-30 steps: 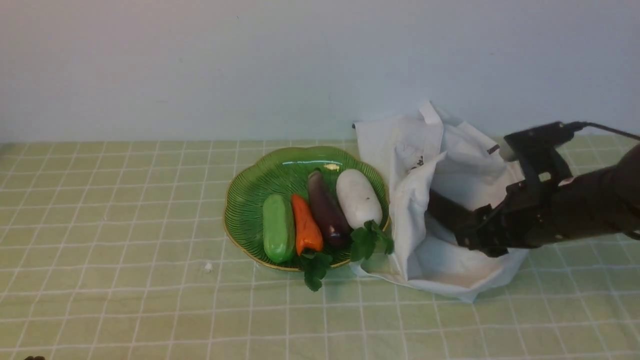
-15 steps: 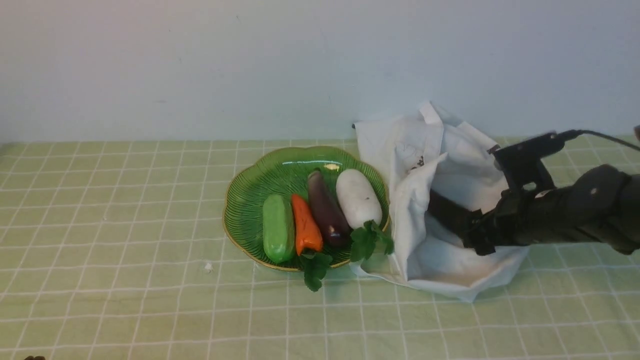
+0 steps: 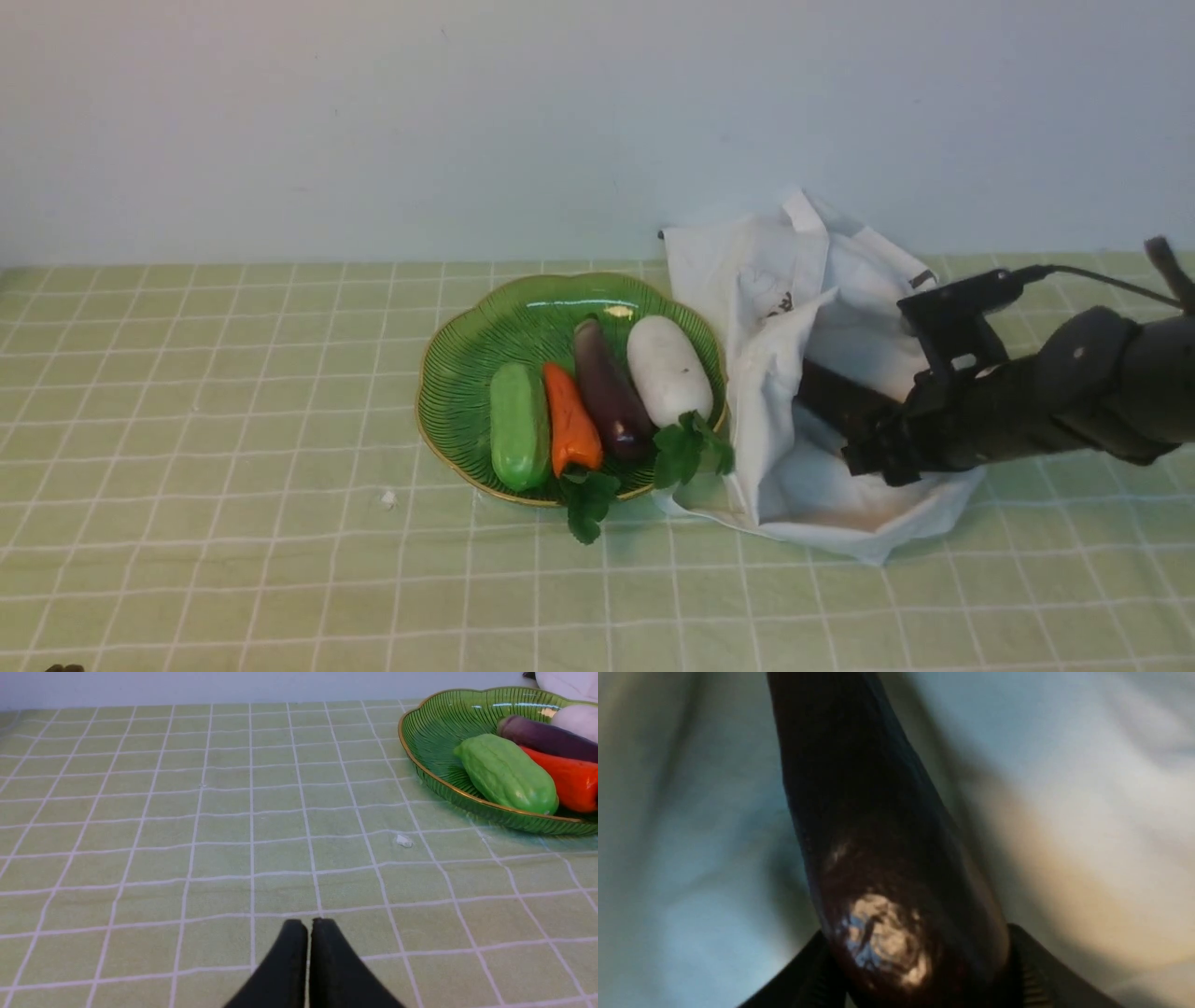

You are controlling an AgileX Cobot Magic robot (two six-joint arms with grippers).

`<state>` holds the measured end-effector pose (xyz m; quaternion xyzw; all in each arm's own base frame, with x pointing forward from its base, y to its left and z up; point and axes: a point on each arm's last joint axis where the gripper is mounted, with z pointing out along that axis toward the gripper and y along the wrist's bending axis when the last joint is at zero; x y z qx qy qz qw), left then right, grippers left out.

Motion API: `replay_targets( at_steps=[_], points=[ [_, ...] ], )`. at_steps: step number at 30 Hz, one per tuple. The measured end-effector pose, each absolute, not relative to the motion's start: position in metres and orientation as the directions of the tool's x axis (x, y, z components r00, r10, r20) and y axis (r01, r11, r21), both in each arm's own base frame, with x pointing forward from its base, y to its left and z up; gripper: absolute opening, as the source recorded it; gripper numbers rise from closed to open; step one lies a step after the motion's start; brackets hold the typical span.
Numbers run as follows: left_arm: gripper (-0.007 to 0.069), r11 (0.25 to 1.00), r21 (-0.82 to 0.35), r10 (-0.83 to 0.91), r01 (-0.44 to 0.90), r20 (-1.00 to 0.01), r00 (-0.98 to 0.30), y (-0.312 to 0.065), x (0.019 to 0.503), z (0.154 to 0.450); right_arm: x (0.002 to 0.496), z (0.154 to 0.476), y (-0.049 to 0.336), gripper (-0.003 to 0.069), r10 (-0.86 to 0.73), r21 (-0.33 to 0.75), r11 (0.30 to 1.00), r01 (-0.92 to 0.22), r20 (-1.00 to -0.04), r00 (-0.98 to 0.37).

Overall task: Take vegetables from bag on green coffee tablecloth place on plate.
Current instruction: 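Reach into the white cloth bag and grasp a vegetable inside with the right gripper, then take the eggplant out of the bag and place it on the plate with the right gripper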

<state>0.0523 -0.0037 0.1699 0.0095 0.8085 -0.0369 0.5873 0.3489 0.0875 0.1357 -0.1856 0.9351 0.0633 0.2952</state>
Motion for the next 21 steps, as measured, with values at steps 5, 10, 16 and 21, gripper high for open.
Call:
replay_targets(
  at_steps=[5,10,16,21],
  points=[
    [-0.0004,0.997,-0.049,-0.028,0.059,-0.950,-0.310,-0.004,0.052,0.170,0.339,0.160,0.093,0.0377,-0.295,0.092,0.906,-0.413,-0.562,-0.773],
    [-0.0004,0.997,-0.049,-0.028,0.059,-0.950,-0.310,-0.004,0.052,0.170,0.316,0.199,0.095,0.0377,-0.281,0.179,0.885,-0.431,-0.532,-0.799],
    [-0.0004,0.997,-0.049,-0.028,0.059,-0.950,-0.310,-0.004,0.052,0.170,0.273,0.248,0.083,0.0377,-0.283,0.189,0.901,-0.392,-0.430,-0.857],
    [-0.0004,0.997,-0.049,-0.028,0.059,-0.950,-0.310,-0.004,0.052,0.170,0.242,0.277,0.067,0.0377,-0.226,0.128,0.948,-0.292,-0.377,-0.898]
  ],
)
